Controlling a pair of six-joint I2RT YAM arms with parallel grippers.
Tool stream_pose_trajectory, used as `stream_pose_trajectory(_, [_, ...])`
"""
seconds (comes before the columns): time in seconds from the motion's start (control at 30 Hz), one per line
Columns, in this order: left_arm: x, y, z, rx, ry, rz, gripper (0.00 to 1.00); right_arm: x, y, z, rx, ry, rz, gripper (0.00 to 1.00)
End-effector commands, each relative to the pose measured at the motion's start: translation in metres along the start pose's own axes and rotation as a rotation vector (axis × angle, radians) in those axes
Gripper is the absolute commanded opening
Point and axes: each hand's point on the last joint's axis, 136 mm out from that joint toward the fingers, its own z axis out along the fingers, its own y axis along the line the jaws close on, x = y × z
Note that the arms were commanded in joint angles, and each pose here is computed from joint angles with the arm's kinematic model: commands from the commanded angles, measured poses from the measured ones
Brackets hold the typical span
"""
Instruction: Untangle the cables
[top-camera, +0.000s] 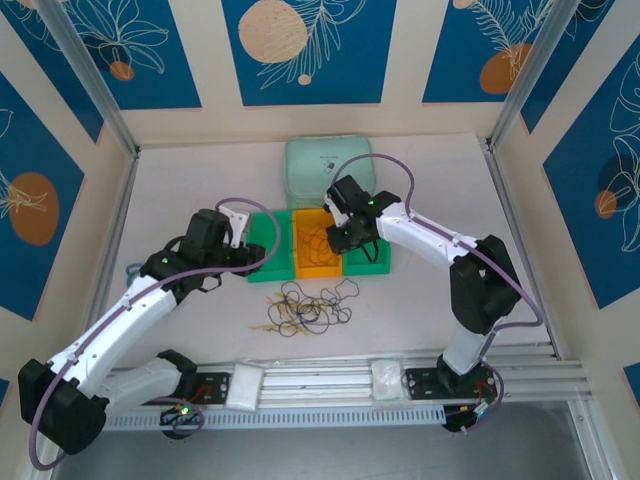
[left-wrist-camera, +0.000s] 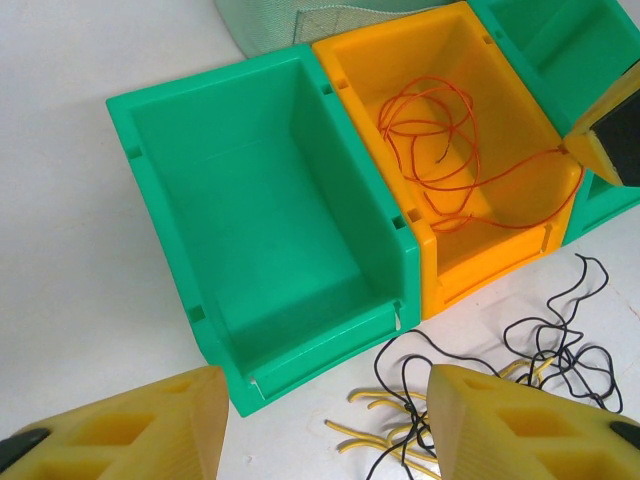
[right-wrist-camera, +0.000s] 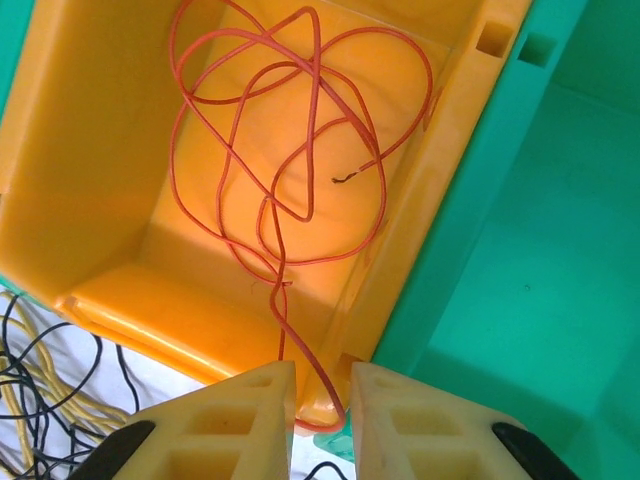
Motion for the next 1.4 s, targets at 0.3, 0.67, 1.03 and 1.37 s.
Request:
stream_pose_trajectory(0.3, [-0.003,0.000,-0.003,0.010,-0.021,-0.007,0.55,0.010,-0.007,0.013,0.025,0.051,0.018,0.21])
stream_pose_trajectory(0.67, [-0.001,0.002,-0.001,0.003,-0.016,-0.004,0.55,0.011,0.005,0.011,-0.003,0.062,0.001,0.19])
stream_pose_trajectory(1.03, [0.001,0.002,0.001,0.004,-0.013,-0.004,0.55,0.015,0.014,0.013,-0.013,0.082,-0.014,0.17])
stream_pose_trajectory(1.37, [0.002,0.003,0.002,0.003,-0.012,-0.006,0.55,0.010,0.017,0.013,-0.013,0.075,-0.036,0.12])
